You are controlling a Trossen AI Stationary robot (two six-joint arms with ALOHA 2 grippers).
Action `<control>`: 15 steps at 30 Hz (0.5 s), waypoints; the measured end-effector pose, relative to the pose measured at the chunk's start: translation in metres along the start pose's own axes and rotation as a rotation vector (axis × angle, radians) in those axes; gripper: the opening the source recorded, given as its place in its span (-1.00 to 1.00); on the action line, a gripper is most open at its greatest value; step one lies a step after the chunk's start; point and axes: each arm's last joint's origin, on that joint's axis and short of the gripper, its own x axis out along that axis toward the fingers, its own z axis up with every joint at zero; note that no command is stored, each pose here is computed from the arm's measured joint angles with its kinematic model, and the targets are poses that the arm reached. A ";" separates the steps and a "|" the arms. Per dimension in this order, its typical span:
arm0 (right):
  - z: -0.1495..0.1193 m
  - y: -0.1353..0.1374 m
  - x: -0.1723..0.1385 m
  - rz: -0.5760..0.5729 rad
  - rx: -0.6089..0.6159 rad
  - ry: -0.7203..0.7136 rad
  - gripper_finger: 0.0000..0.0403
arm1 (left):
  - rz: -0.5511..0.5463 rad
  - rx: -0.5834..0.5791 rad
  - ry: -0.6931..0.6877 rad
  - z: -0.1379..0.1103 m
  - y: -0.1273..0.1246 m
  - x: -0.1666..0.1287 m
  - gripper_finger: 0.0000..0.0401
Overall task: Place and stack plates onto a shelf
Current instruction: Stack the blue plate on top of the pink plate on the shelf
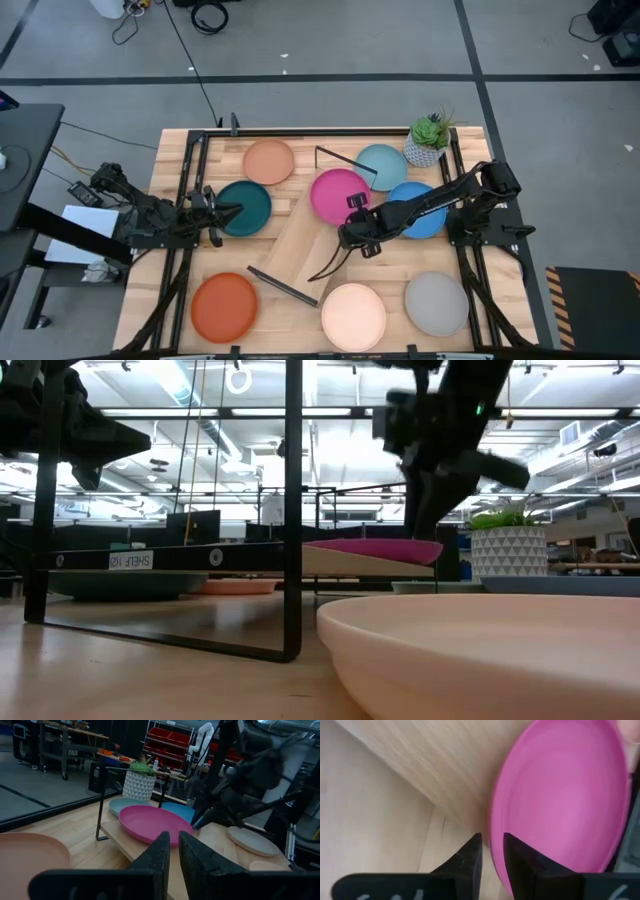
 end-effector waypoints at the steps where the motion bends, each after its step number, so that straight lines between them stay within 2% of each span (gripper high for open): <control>1: 0.001 0.001 -0.005 -0.006 0.009 0.007 -0.56 | 0.000 0.000 0.000 0.000 0.000 0.000 -0.77; 5: -0.004 0.012 -0.020 0.009 0.062 0.085 -0.53 | 0.000 0.000 0.000 0.000 0.000 0.000 -0.77; 10: -0.029 0.038 -0.026 -0.003 0.122 0.229 -0.50 | 0.000 0.000 0.000 0.000 0.000 0.000 -0.77; 15: -0.062 0.051 -0.036 -0.043 0.269 0.221 -0.47 | 0.000 0.000 0.000 0.000 0.000 0.000 -0.77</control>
